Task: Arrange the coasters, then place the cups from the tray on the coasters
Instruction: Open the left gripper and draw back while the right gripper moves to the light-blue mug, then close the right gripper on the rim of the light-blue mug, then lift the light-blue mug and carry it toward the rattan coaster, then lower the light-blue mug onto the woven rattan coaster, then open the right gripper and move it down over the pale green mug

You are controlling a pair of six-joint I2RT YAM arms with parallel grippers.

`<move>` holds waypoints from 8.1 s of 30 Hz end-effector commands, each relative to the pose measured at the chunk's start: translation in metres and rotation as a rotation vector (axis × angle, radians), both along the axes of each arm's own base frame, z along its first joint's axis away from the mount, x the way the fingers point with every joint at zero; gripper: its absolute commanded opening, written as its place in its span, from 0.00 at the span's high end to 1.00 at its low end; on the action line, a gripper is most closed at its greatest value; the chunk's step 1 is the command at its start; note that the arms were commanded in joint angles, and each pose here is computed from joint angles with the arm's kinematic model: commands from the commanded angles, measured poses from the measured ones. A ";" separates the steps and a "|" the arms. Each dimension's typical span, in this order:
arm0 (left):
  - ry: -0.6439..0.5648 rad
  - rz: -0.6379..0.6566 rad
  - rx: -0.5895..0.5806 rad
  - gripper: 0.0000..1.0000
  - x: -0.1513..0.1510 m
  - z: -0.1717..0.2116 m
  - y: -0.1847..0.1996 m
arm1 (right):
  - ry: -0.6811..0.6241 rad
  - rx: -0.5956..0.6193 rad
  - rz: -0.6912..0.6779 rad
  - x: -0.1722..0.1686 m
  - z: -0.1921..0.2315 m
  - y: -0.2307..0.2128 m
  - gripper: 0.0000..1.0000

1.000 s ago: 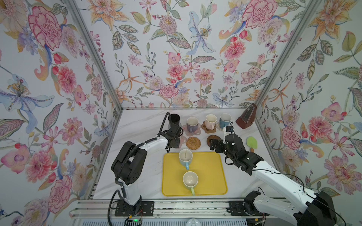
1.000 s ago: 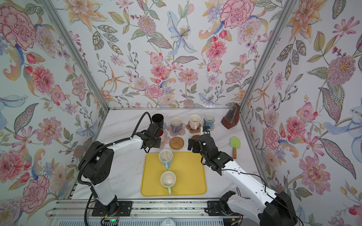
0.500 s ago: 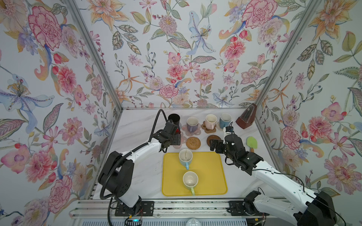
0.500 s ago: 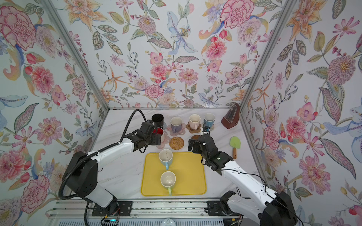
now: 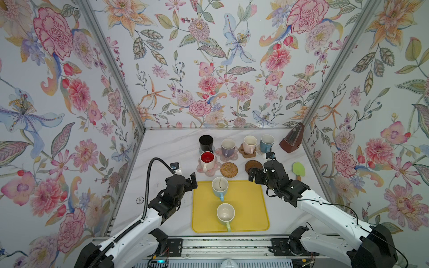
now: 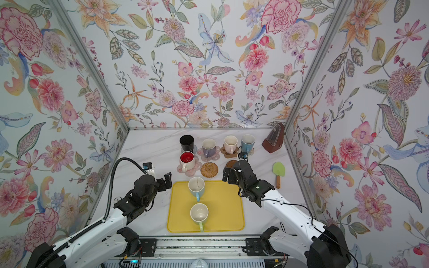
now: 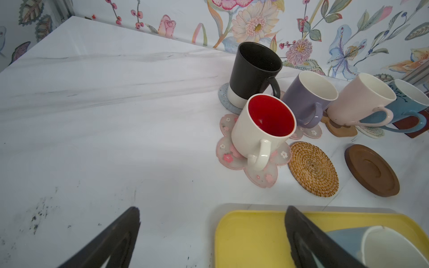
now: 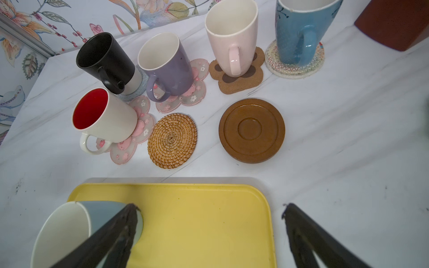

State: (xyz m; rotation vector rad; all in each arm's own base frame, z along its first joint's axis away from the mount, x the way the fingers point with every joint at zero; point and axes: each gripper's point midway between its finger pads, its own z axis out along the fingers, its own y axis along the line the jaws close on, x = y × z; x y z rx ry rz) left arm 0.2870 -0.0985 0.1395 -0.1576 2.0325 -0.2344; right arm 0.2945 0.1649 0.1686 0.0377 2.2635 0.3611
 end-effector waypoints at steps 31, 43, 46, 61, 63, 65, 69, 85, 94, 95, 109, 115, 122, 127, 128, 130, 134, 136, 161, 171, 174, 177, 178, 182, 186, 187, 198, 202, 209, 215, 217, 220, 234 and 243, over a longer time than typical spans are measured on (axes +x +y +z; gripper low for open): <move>-0.107 0.162 -0.099 0.01 -0.011 0.012 0.034 | 0.177 -0.097 0.344 -0.087 -0.032 0.148 0.07; -0.107 0.172 -0.108 0.01 -0.013 0.009 0.037 | 0.211 -0.141 0.363 -0.097 -0.049 0.158 0.17; -0.101 0.180 -0.102 0.01 -0.013 0.009 0.038 | 0.209 -0.159 0.358 -0.095 -0.053 0.158 0.21; -0.091 0.189 -0.103 0.01 -0.014 0.006 0.041 | 0.235 -0.208 0.358 -0.090 -0.068 0.164 0.51; -0.093 0.188 -0.102 0.01 -0.014 0.005 0.041 | 0.235 -0.213 0.355 -0.090 -0.070 0.162 0.54; -0.088 0.190 -0.097 0.01 -0.014 0.005 0.042 | 0.235 -0.222 0.349 -0.089 -0.071 0.160 0.56; -0.092 0.192 -0.105 0.01 -0.013 0.005 0.042 | 0.235 -0.240 0.336 -0.086 -0.072 0.155 0.61; -0.085 0.202 -0.107 0.01 -0.013 0.005 0.045 | 0.240 -0.269 0.335 -0.076 -0.084 0.159 0.64; -0.082 0.195 -0.112 0.01 -0.012 0.003 0.043 | 0.220 -0.290 0.356 -0.073 -0.081 0.158 0.77; -0.082 0.198 -0.112 0.01 -0.012 0.003 0.044 | 0.215 -0.294 0.362 -0.073 -0.080 0.158 0.79; -0.073 0.204 -0.110 0.01 -0.013 0.001 0.046 | 0.142 -0.304 0.380 -0.061 -0.049 0.156 1.00; -0.073 0.206 -0.113 0.01 -0.013 0.001 0.046 | 0.098 -0.291 0.345 -0.052 -0.027 0.144 1.00; -0.050 0.209 -0.112 0.01 -0.015 -0.004 0.047 | 0.073 -0.288 0.269 -0.026 -0.012 0.115 1.00; -0.039 0.208 -0.116 0.01 -0.019 -0.008 0.048 | 0.046 -0.286 0.232 0.000 -0.003 0.103 1.00; -0.036 0.211 -0.117 0.01 -0.020 -0.009 0.049 | 0.043 -0.284 0.226 0.006 -0.001 0.102 1.00; -0.032 0.211 -0.122 0.01 -0.021 -0.009 0.049 | 0.037 -0.282 0.222 0.015 0.001 0.101 1.00; -0.033 0.199 -0.131 0.01 -0.023 -0.008 0.048 | 0.031 -0.280 0.210 0.034 0.000 0.099 1.00; -0.031 0.192 -0.135 0.01 -0.025 -0.007 0.047 | 0.035 -0.277 0.210 0.041 -0.001 0.100 1.00; -0.010 0.165 -0.115 0.01 -0.028 -0.017 0.044 | 0.106 -0.259 0.251 0.063 -0.039 0.122 1.00; -0.009 0.168 -0.116 0.01 -0.027 -0.018 0.045 | 0.138 -0.253 0.252 0.060 -0.054 0.124 1.00; -0.010 0.170 -0.117 0.01 -0.028 -0.018 0.045 | 0.150 -0.259 0.251 0.059 -0.060 0.123 1.00; -0.008 0.170 -0.117 0.01 -0.028 -0.019 0.045 | 0.161 -0.266 0.248 0.059 -0.065 0.122 1.00; -0.008 0.169 -0.117 0.01 -0.028 -0.019 0.045 | 0.162 -0.268 0.246 0.059 -0.067 0.121 1.00; -0.008 0.173 -0.116 0.01 -0.028 -0.019 0.046 | 0.165 -0.276 0.233 0.058 -0.069 0.117 1.00; -0.007 0.174 -0.116 0.01 -0.028 -0.020 0.046 | 0.172 -0.284 0.217 0.059 -0.071 0.110 1.00; -0.006 0.174 -0.115 0.01 -0.028 -0.020 0.046 | 0.174 -0.286 0.214 0.058 -0.071 0.108 1.00; -0.007 0.172 -0.118 0.01 -0.027 -0.020 0.045 | 0.184 -0.301 0.190 0.054 -0.073 0.093 1.00; -0.006 0.172 -0.119 0.01 -0.026 -0.020 0.045 | 0.189 -0.301 0.191 0.053 -0.075 0.093 1.00; -0.007 0.169 -0.119 0.01 -0.026 -0.019 0.044 | 0.191 -0.280 0.206 0.054 -0.075 0.099 1.00; -0.008 0.172 -0.119 0.01 -0.026 -0.019 0.045 | 0.188 -0.267 0.208 0.053 -0.072 0.102 0.72; -0.008 0.172 -0.119 0.01 -0.026 -0.019 0.045 | 0.184 -0.261 0.207 0.052 -0.070 0.102 0.65; -0.006 0.170 -0.119 0.01 -0.026 -0.020 0.044 | 0.181 -0.254 0.205 0.053 -0.068 0.102 0.56; -0.015 0.177 -0.112 0.01 -0.026 -0.020 0.047 | 0.067 -0.155 0.153 0.037 -0.011 0.081 0.12; -0.031 0.180 -0.096 0.01 -0.024 -0.019 0.049 | 0.042 -0.032 0.121 0.002 -0.002 0.056 0.01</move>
